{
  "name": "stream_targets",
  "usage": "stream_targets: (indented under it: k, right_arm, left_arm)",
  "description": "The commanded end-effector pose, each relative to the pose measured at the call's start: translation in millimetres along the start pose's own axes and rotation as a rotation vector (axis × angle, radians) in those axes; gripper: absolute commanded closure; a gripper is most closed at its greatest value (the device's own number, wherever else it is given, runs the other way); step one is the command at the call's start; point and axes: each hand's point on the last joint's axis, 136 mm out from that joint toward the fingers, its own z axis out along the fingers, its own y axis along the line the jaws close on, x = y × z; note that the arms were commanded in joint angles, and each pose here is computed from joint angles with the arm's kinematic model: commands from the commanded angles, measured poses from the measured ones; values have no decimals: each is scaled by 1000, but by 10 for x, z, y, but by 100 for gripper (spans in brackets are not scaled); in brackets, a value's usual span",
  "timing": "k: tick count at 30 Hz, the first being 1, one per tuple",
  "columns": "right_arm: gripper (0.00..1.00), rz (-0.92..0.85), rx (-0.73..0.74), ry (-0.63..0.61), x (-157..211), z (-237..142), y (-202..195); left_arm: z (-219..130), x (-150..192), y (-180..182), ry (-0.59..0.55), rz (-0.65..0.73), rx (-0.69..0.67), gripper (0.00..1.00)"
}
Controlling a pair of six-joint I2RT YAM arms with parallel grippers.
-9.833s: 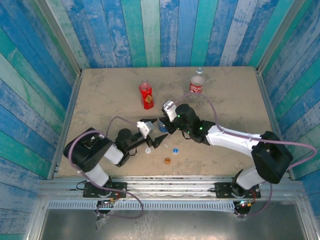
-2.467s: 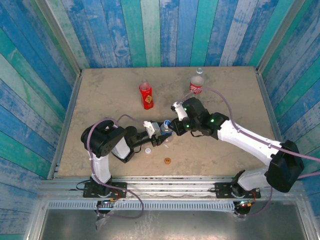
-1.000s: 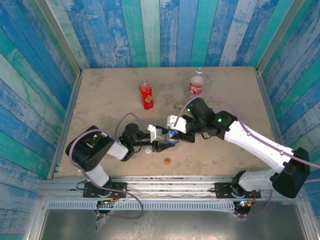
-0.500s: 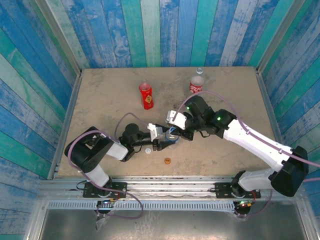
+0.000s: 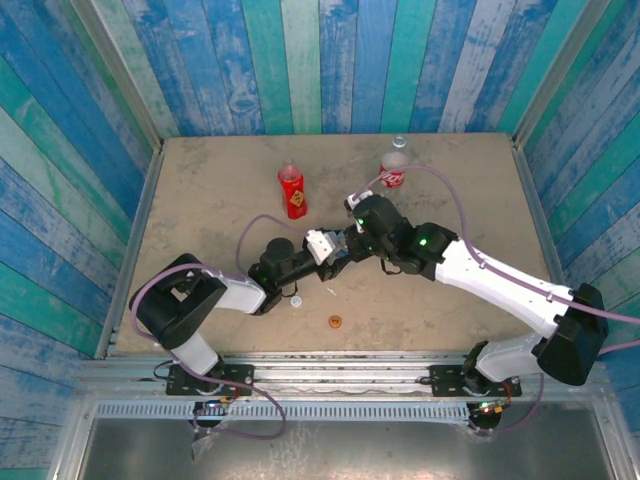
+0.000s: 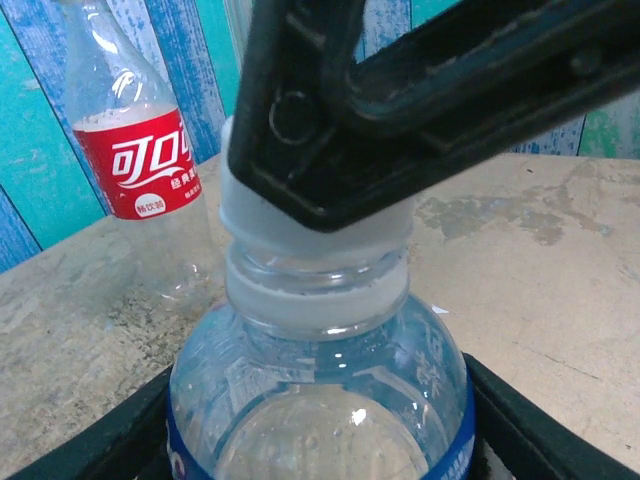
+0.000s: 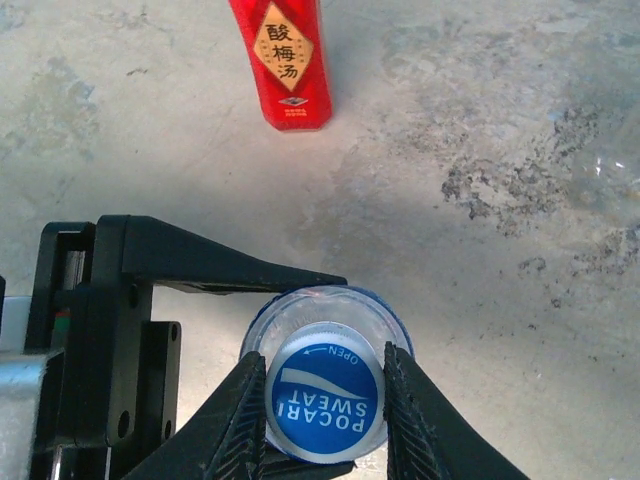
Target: Screw on the bottle caps
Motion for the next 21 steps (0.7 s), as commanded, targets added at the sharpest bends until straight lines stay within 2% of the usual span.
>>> stream_targets:
  k: [1, 5, 8, 11, 16, 21]
  right_arm:
    - [63, -11, -33, 36, 70, -171, 33]
    - [46, -109, -100, -44, -97, -420, 83]
    - [38, -256, -144, -92, -88, -600, 93]
    - [36, -483, -164, -121, 40, -736, 68]
    - [36, -910, -315, -76, 384, -901, 213]
    - [38, -1102, -283, 18, 408, -787, 196]
  left_arm:
    - [-52, -312, 192, -86, 72, -88, 51]
    - [-136, -214, 86, -69, 114, -52, 50]
    - [-206, -159, -32, -64, 168, -3, 50]
    - [-263, -148, -145, -61, 249, 51, 49]
    - [-320, -61, -321, -6, 355, 158, 48]
    - [-345, -54, -405, 3, 366, 212, 47]
